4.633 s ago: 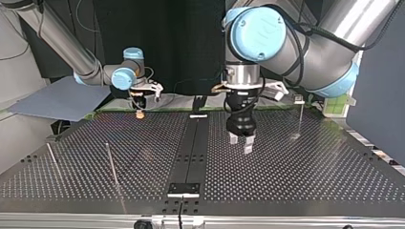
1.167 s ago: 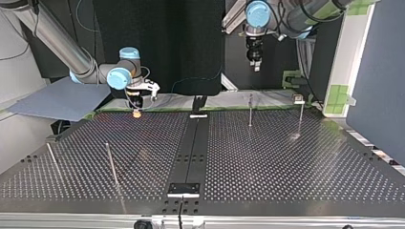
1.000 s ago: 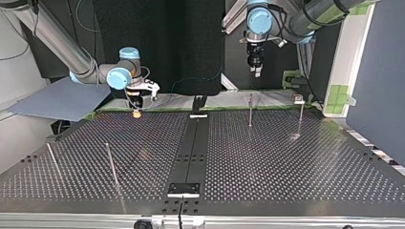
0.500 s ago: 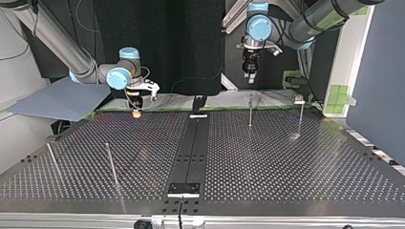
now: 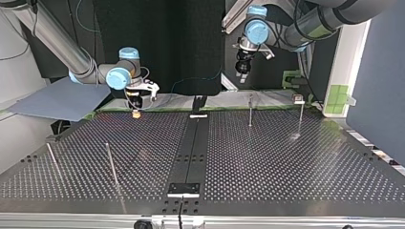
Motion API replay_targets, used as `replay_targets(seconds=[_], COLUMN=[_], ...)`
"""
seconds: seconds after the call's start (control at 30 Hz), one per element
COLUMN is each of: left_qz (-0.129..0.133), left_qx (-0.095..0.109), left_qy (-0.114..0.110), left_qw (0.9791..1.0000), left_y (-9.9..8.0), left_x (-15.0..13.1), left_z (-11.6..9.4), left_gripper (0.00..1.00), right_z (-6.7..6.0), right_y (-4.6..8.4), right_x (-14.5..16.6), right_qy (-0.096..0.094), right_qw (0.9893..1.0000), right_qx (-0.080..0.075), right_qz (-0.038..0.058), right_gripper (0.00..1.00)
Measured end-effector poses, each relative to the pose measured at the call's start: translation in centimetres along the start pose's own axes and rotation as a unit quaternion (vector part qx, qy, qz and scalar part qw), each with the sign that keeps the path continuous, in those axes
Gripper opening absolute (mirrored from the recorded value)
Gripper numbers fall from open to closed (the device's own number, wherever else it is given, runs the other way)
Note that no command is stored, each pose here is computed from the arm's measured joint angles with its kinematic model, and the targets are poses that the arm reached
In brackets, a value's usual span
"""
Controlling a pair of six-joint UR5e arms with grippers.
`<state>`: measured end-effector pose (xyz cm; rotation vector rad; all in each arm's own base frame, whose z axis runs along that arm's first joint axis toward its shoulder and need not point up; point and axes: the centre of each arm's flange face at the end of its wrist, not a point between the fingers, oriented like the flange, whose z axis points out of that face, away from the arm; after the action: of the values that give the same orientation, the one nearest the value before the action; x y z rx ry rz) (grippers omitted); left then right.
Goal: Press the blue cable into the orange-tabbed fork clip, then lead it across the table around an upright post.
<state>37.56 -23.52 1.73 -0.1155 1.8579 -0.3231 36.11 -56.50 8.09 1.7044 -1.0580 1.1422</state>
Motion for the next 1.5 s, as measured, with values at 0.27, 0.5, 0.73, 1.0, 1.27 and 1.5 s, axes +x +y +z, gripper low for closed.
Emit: replay_targets(seconds=[0.27,0.5,0.73,1.0,1.27,1.5], left_qz=[0.001,0.003,0.023,0.05,0.061,0.065], left_qx=[0.026,0.014,-0.016,-0.053,-0.094,-0.125], left_qy=[0.007,0.006,0.007,0.027,0.036,0.029], left_qw=[0.9996,0.9999,0.9996,0.997,0.993,0.9896], left_y=[-0.5,-0.3,0.3,1.1,2.0,2.6], left_x=[0.1,0.1,0.1,0.4,0.4,0.2], left_z=[0.3,0.2,0.0,-0.6,-1.2,-1.3], left_gripper=[1.0,1.0,1.0,1.0,1.0,1.0], right_z=[0.0,0.0,0.0,0.0,0.0,0.0], right_y=[0.0,-0.1,-0.1,0.0,0.1,0.1], right_x=[0.0,0.0,0.0,0.0,-0.1,-0.2], right_qy=[0.0,0.0,0.0,0.0,-0.001,-0.002], right_qw=[1.0,1.0,1.0,1.0,1.0,1.0], right_qx=[0.0,0.001,0.001,0.0,-0.001,0.0], right_qz=[0.0,-0.0002,-0.0002,0.0,0.0001,0.0], right_gripper=[0.0,0.0,0.0,0.0,0.0,0.0])
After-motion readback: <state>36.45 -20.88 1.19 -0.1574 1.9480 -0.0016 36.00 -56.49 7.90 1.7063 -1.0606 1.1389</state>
